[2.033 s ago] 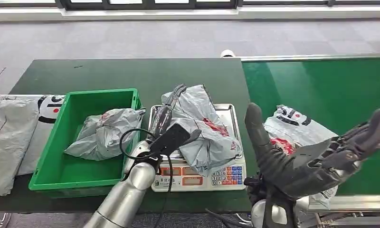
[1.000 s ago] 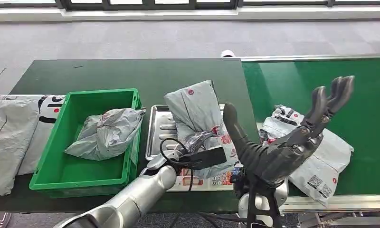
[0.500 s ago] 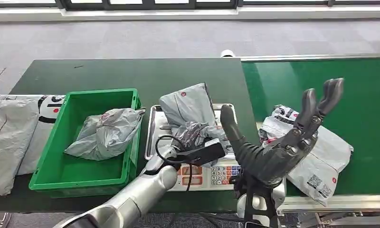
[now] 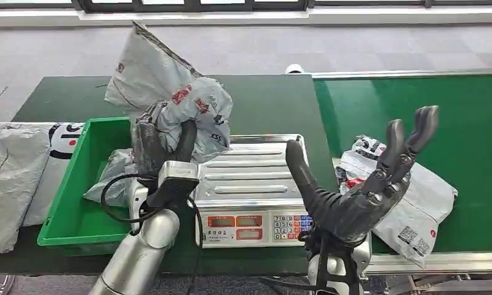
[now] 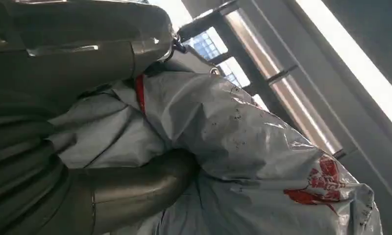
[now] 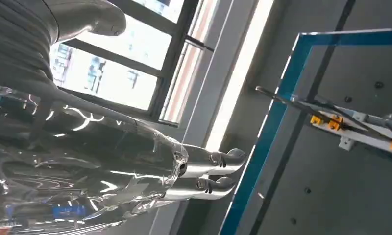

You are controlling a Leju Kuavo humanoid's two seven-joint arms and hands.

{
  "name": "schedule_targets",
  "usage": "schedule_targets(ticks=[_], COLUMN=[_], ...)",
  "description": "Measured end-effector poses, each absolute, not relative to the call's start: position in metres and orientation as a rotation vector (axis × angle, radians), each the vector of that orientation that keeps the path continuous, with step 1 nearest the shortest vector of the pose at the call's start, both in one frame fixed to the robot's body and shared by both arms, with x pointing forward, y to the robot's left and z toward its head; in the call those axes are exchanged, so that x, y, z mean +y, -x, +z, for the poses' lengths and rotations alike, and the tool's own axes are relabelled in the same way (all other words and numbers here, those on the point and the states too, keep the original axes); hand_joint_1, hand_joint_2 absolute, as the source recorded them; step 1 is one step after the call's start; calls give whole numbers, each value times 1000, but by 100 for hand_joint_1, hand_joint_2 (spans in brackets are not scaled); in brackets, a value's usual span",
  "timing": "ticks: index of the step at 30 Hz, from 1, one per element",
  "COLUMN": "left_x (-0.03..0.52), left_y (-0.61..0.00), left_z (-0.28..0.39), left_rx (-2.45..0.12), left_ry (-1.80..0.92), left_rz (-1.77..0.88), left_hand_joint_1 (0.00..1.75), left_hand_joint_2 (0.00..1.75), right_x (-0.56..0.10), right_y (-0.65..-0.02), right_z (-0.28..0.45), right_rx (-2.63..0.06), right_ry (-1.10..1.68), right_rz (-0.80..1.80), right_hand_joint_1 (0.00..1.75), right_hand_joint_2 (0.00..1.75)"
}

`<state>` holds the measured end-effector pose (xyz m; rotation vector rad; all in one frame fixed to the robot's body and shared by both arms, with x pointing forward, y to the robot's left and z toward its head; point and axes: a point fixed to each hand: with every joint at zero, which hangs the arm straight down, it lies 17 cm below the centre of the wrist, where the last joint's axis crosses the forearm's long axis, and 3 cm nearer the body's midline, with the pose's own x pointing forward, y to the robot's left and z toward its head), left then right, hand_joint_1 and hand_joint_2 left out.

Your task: Moved the parcel from conveyor to table for the left to box.

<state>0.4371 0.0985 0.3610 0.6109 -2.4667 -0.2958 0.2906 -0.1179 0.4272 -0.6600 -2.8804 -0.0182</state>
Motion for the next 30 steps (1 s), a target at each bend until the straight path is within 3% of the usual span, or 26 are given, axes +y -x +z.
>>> schedule_targets(ticks=[8,13,21,30], left_x=[137,173,203,223], left_y=[-395,-409,-477,-494], left_z=[390,375,247,162], left_rx=[-2584,-2445,-1964,-1707], left_ry=[-767,-887,-911,-902], left_rz=[-155,-122,-376,-502], left_hand_joint_1=[175,175,175,175], left_hand_joint_2=[175,175,175,175], right_x=[-119,-120,-126,-126], right_y=[-287,-284,-282,-281], right_z=[427,423,423,419], right_rx=[-2881,-2869,-2861,-2856], right_ry=[672,679,673,675], right_rz=[-15,-10,-29,-19], right_hand_joint_1=[0,0,0,0], right_hand_joint_2=[175,175,175,175])
